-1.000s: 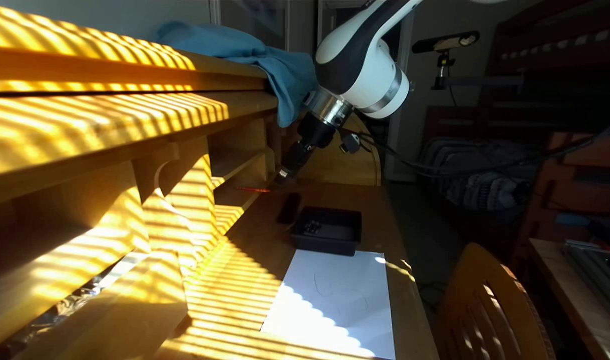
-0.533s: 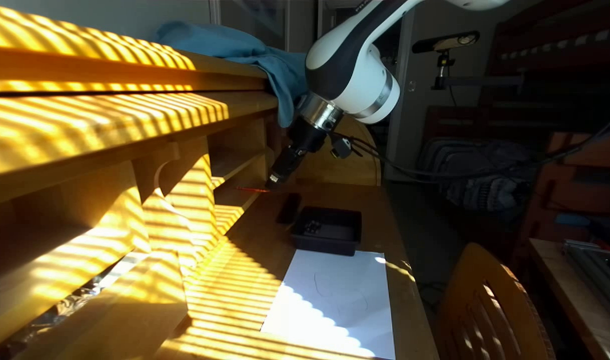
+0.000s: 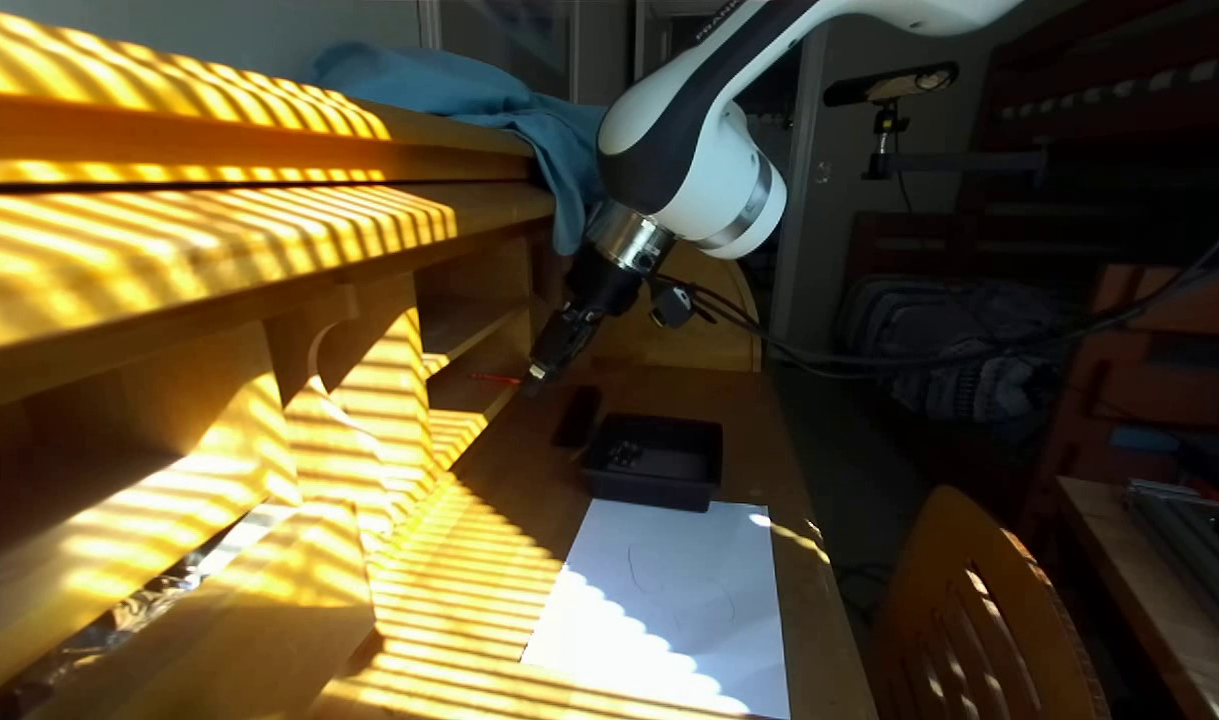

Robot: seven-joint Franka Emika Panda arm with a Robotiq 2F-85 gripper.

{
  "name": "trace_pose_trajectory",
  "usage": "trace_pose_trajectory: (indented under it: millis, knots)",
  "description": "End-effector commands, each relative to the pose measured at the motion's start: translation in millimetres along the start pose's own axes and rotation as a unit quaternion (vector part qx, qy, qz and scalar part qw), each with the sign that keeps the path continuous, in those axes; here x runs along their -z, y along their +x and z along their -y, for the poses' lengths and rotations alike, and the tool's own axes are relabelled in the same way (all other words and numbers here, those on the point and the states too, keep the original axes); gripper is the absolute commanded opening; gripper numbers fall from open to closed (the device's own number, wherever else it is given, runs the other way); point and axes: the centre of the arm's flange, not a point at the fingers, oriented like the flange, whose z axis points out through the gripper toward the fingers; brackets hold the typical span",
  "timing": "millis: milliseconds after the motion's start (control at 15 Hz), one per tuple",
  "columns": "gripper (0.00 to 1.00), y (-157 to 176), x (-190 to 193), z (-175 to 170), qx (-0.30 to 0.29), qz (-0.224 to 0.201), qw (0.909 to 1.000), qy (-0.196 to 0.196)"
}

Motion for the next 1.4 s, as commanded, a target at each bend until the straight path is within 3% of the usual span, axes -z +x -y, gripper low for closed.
trace_pose_trajectory:
  millis: [0,400,1333]
  knots:
    - [0.44,15,-5,1,-0.002,-0.003,1.0,-0.004]
    - [0.02,15,2,4,0.005,-0.009,0.9999,-0.008]
    - [0.02,-3,27,33,0.023,0.021,0.9995,0.008]
